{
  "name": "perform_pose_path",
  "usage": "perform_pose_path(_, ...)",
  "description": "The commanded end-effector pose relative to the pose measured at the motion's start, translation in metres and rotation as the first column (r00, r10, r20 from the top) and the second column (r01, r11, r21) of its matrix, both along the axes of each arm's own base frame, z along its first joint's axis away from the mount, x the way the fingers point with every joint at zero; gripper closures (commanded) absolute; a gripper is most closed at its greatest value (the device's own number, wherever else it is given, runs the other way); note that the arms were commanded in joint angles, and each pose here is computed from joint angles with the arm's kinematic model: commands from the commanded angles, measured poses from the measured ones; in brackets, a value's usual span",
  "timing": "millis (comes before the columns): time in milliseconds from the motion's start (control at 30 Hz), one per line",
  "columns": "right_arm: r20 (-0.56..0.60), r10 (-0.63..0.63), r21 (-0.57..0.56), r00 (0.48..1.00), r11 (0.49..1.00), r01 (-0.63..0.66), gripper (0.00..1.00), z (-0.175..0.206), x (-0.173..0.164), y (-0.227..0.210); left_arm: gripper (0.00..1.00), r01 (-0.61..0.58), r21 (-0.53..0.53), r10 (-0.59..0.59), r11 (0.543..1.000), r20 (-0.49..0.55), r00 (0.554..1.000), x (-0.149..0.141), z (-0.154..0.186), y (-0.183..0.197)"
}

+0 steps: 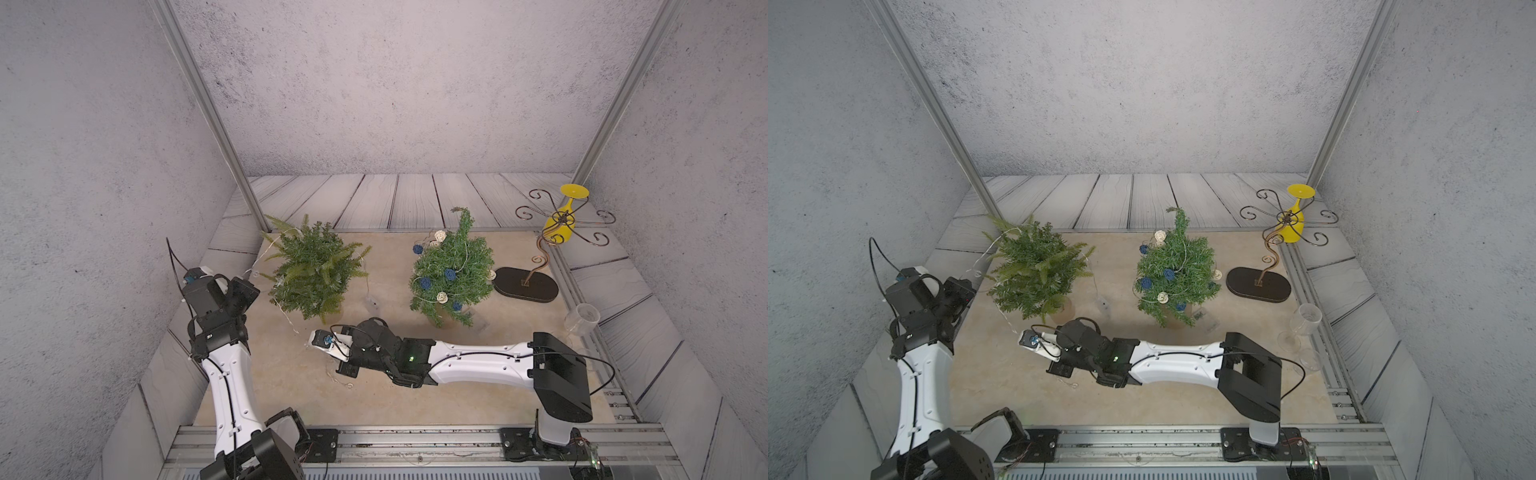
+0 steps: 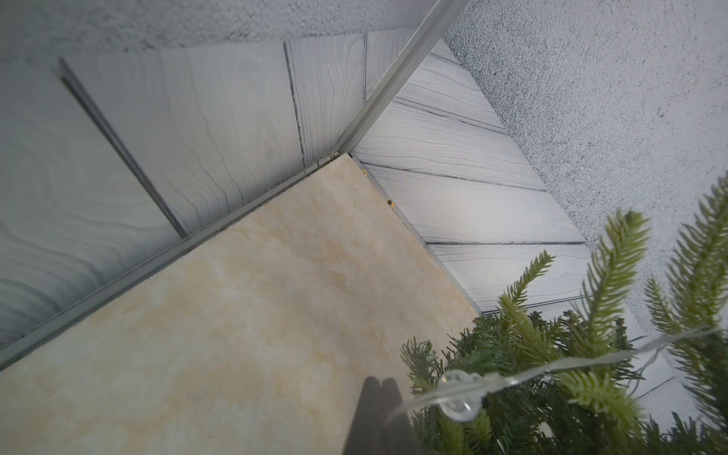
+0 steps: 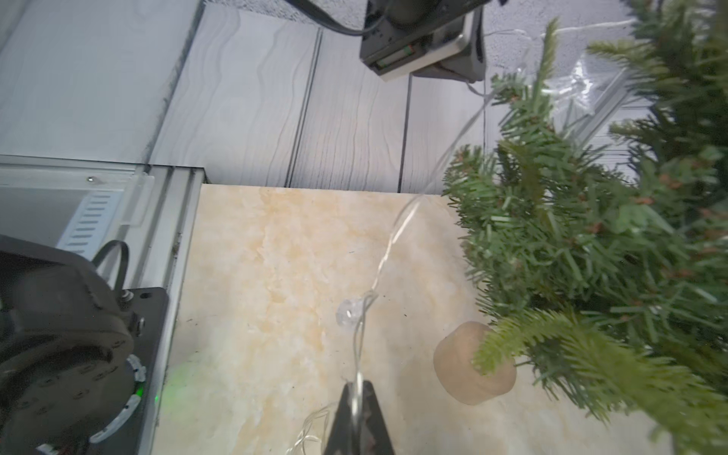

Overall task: Wrap string light around the christmas tree
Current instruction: Wrap the light string around the Christmas tree.

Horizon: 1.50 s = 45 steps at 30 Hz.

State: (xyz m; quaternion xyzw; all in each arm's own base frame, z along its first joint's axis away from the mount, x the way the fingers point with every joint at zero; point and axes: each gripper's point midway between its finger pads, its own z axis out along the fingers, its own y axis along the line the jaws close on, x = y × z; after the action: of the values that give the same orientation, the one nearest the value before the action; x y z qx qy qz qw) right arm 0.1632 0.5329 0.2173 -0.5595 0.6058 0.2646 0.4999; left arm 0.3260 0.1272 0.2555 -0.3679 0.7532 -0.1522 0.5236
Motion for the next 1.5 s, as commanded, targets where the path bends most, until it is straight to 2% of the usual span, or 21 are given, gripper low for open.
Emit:
perform_pose_path(0, -0.016, -0.089, 0.035, 0.996, 0.995, 0.09, 1.0, -0.003, 0.028, -0.006, 1.0, -0.005, 0.009, 0.005, 1.0, -0.014, 1.0, 0.008, -0.007, 0.01)
perform_pose_path(100, -0.049, -0.1, 0.053, 0.994, 0.993, 0.103, 1.0, -0.003, 0.039, -0.02, 1.0, 0.059, -0.035, -0.06, 0.998, -0.028, 0.998, 0.02, -0.013, 0.002)
perform_pose_path(267, -0.04, -0.16, 0.052, 0.986, 0.985, 0.162, 1.0, -0.01, 0.055, -0.038, 1.0, 0.043, -0.043, -0.047, 0.998, -0.086, 0.995, 0.027, -0.038, 0.003)
perform_pose_path(433, -0.041, -0.205, 0.052, 0.978, 0.977, 0.207, 1.0, -0.012, 0.069, -0.047, 1.0, 0.065, -0.027, -0.067, 0.998, -0.085, 0.994, 0.027, -0.035, -0.004)
perform_pose_path(567, -0.038, -0.231, 0.064, 0.972, 0.97, 0.233, 1.0, -0.006, 0.077, -0.057, 1.0, 0.094, -0.055, -0.099, 0.994, -0.083, 0.992, 0.03, -0.041, -0.011)
perform_pose_path(667, -0.035, -0.248, 0.06, 0.968, 0.967, 0.249, 1.0, -0.006, 0.081, -0.062, 0.96, 0.066, -0.033, -0.069, 0.997, -0.074, 0.995, 0.023, -0.039, -0.009)
perform_pose_path(800, -0.044, -0.254, 0.056, 0.966, 0.965, 0.256, 1.0, -0.01, 0.085, -0.064, 0.76, 0.06, -0.028, -0.061, 0.998, -0.059, 0.996, 0.02, -0.038, -0.01)
perform_pose_path(1067, -0.079, -0.221, 0.059, 0.972, 0.972, 0.225, 1.0, -0.016, 0.08, -0.056, 0.72, 0.028, -0.004, -0.028, 1.0, 0.01, 1.0, 0.014, -0.019, -0.008)
perform_pose_path(1167, -0.094, -0.213, 0.036, 0.973, 0.976, 0.217, 1.0, -0.029, 0.081, -0.049, 0.45, 0.042, -0.006, -0.042, 0.999, 0.026, 0.999, 0.013, -0.015, -0.011)
perform_pose_path(1267, -0.105, -0.218, 0.044, 0.97, 0.974, 0.224, 1.0, -0.028, 0.085, -0.045, 0.19, -0.002, 0.02, 0.001, 1.0, 0.014, 1.0, 0.003, -0.01, -0.007)
perform_pose_path(1333, -0.126, -0.222, 0.063, 0.967, 0.971, 0.231, 1.0, -0.026, 0.089, -0.045, 0.05, -0.039, 0.052, 0.039, 0.998, 0.003, 0.999, -0.006, -0.004, -0.003)
perform_pose_path(1467, -0.177, -0.23, 0.062, 0.957, 0.968, 0.244, 1.0, -0.028, 0.103, -0.046, 0.03, -0.075, 0.078, 0.075, 0.994, 0.003, 0.997, -0.018, 0.006, 0.0)
